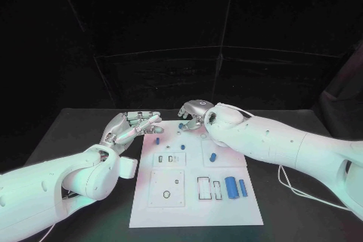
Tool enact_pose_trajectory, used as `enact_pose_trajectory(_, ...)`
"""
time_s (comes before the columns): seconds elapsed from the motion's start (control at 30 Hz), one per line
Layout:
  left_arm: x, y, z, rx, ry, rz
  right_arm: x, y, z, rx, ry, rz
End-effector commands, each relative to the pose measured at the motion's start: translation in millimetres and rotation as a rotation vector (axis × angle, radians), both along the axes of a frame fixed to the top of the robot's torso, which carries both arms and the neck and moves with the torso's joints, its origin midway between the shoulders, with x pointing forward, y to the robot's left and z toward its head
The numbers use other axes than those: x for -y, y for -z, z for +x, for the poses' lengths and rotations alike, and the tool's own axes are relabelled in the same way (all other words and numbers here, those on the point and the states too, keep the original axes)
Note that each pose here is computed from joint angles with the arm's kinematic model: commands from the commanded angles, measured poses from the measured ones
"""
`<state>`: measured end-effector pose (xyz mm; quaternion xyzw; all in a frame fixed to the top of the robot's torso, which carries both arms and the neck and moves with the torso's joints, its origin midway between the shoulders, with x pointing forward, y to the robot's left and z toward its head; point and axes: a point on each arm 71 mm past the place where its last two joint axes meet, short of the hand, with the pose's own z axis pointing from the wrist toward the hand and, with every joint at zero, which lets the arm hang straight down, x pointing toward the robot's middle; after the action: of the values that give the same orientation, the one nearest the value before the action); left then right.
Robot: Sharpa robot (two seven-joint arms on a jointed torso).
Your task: Assemble the parts on the task board
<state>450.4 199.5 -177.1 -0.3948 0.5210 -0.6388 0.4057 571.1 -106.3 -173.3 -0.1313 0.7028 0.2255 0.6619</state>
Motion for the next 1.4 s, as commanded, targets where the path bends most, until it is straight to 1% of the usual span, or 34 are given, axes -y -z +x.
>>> enact_pose_trajectory(0.03, 0.5, -1.5, -0.1, 0.006, 0.016, -0.004, 12, -8.2, -2.6, 0.059, 0.014, 0.058)
enact_pose_trajectory(0.1, -0.3, -1.6, -0.2, 0.005, 0.016, -0.004, 23, -9.7, -5.3, 0.051, 0.026, 0.083)
enact_pose_trajectory(0.13, -0.8, -1.6, -0.2, 0.005, 0.015, -0.003, 36, -10.4, -8.4, 0.027, 0.044, 0.109)
enact_pose_trajectory(0.3, -3.1, -1.6, -0.2, 0.005, 0.012, -0.002, 79, -9.7, -18.1, -0.084, 0.115, 0.174)
enact_pose_trajectory(0.43, -3.9, -1.5, 0.2, 0.004, 0.012, -0.002, 106, -7.2, -22.2, -0.153, 0.168, 0.179)
enact_pose_trajectory(0.53, -3.8, -1.3, 0.6, 0.004, 0.013, -0.002, 120, -5.4, -22.4, -0.184, 0.2, 0.159)
enact_pose_trajectory(0.63, -3.2, -1.1, 0.9, 0.003, 0.016, -0.003, 128, -4.3, -21.9, -0.193, 0.214, 0.134)
enact_pose_trajectory(0.77, -2.8, -0.6, 1.6, 0.002, 0.018, -0.003, 130, -2.8, -21.0, -0.201, 0.218, 0.102)
enact_pose_trajectory(1.1, -3.1, 0.1, 2.9, -0.001, 0.018, -0.002, 122, 0.1, -16.0, -0.201, 0.208, 0.052)
enact_pose_trajectory(1.4, -3.1, 0.3, 3.1, -0.002, 0.019, -0.002, 118, 1.4, -12.2, -0.189, 0.216, 0.025)
